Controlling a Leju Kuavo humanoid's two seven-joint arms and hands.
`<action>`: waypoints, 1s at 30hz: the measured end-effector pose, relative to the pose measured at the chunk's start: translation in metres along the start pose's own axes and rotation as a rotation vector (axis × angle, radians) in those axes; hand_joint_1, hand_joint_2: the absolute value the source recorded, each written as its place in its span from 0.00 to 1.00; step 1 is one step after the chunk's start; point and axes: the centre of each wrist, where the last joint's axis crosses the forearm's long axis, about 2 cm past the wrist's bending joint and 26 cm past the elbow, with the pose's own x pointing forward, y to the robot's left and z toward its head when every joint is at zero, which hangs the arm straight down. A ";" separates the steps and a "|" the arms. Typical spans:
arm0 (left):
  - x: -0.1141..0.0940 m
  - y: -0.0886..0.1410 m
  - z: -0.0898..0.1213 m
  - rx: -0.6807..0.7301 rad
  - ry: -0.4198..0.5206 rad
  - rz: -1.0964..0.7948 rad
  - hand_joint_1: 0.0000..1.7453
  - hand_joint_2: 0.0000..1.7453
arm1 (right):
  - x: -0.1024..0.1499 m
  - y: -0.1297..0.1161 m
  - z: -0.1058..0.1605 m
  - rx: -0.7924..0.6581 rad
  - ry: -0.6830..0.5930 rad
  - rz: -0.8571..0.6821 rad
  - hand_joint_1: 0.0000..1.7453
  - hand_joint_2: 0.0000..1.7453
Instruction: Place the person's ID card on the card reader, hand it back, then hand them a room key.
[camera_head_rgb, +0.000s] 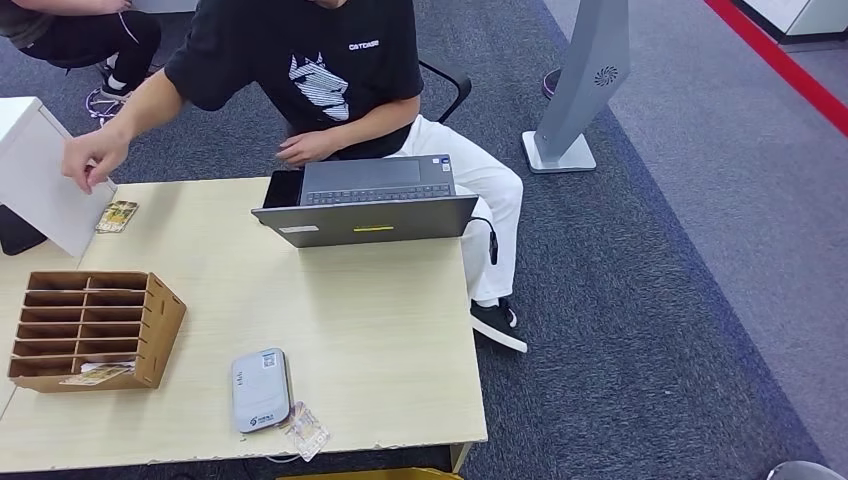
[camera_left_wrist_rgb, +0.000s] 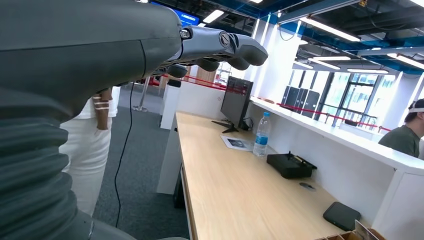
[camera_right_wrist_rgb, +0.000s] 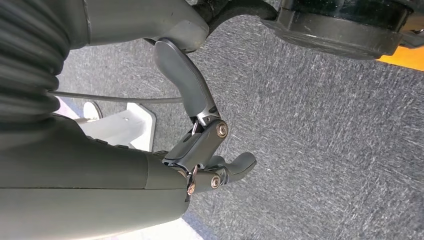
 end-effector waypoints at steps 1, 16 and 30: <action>0.000 0.000 0.000 -0.001 0.001 -0.001 0.00 1.00 | 0.000 0.000 0.000 0.000 0.001 0.000 0.00 1.00; -0.009 -0.012 -0.017 -0.122 -0.010 -0.123 0.00 1.00 | 0.002 -0.002 -0.004 -0.010 -0.031 0.032 0.00 1.00; -0.055 -0.056 -0.047 -0.213 0.090 -0.174 0.00 1.00 | 0.001 -0.008 -0.018 -0.034 -0.049 0.050 0.00 1.00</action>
